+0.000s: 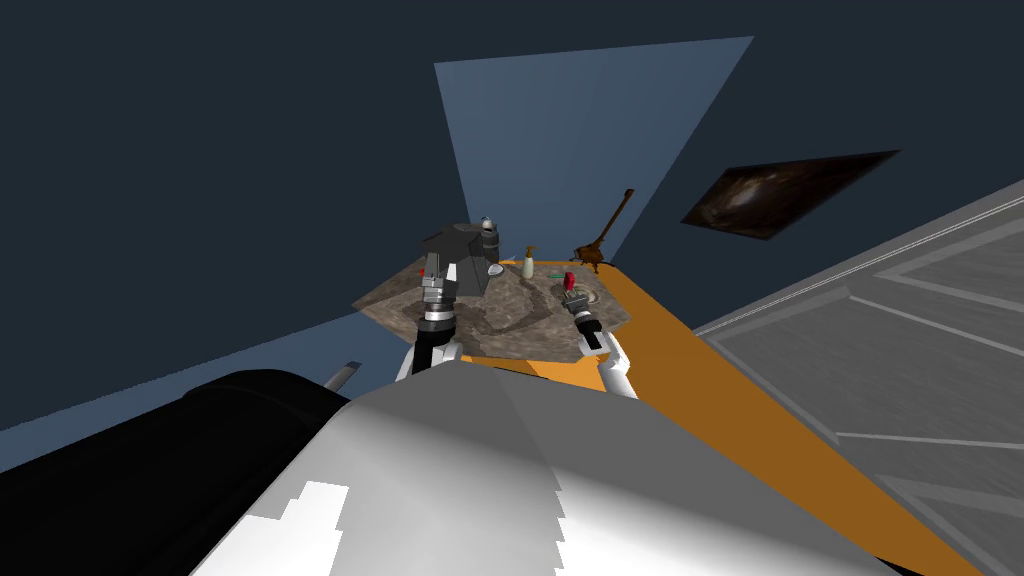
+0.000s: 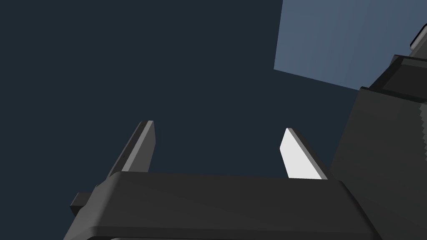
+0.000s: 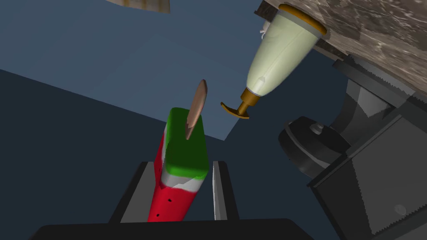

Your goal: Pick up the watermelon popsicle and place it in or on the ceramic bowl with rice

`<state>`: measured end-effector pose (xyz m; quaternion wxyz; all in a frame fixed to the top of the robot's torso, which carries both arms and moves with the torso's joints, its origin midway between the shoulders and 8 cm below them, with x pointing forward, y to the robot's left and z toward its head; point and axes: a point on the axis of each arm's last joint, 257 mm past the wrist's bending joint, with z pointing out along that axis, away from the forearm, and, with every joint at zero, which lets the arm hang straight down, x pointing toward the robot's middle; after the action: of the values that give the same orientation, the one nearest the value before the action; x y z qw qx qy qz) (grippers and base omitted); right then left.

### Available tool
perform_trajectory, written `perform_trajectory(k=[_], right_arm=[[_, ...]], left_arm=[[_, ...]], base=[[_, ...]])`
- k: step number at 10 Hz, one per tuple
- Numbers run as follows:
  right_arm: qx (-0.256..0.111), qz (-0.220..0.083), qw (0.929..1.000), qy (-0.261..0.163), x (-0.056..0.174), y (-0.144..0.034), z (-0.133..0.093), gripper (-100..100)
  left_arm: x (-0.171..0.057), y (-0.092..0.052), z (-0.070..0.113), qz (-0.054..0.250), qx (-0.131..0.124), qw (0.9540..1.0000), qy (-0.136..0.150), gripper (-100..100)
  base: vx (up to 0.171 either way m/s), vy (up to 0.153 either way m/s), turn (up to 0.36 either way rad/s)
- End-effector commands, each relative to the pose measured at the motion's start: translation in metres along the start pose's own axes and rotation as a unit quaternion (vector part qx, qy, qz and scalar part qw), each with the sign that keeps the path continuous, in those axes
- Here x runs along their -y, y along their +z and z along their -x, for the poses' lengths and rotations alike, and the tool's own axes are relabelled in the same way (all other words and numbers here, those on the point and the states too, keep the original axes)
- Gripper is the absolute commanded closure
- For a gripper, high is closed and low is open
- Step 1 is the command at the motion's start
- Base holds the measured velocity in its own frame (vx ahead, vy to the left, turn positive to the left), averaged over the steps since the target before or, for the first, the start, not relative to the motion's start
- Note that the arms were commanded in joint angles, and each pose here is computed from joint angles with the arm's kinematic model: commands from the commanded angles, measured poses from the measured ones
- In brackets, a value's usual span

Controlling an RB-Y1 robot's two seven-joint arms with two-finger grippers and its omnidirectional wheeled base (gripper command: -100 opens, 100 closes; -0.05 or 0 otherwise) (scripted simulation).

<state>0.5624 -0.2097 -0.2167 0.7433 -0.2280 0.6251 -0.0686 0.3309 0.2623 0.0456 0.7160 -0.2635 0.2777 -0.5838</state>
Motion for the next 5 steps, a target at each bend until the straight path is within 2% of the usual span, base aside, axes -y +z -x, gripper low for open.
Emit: perform_trajectory(k=[1, 5], right_arm=[[-0.012, -0.003, 0.9999, 0.003, 0.01, 0.002, -0.008, 100], [-0.044, -0.017, 0.9989, 0.005, 0.041, 0.004, -0.028, 100]], left_arm=[[0.0, 0.0, 0.0, 0.0, 0.0, 1.0, 0.0, 0], [0.0, 0.0, 0.0, 0.0, 0.0, 1.0, 0.0, 0]], base=[[0.028, -0.027, 0.02], [0.019, -0.028, 0.02]])
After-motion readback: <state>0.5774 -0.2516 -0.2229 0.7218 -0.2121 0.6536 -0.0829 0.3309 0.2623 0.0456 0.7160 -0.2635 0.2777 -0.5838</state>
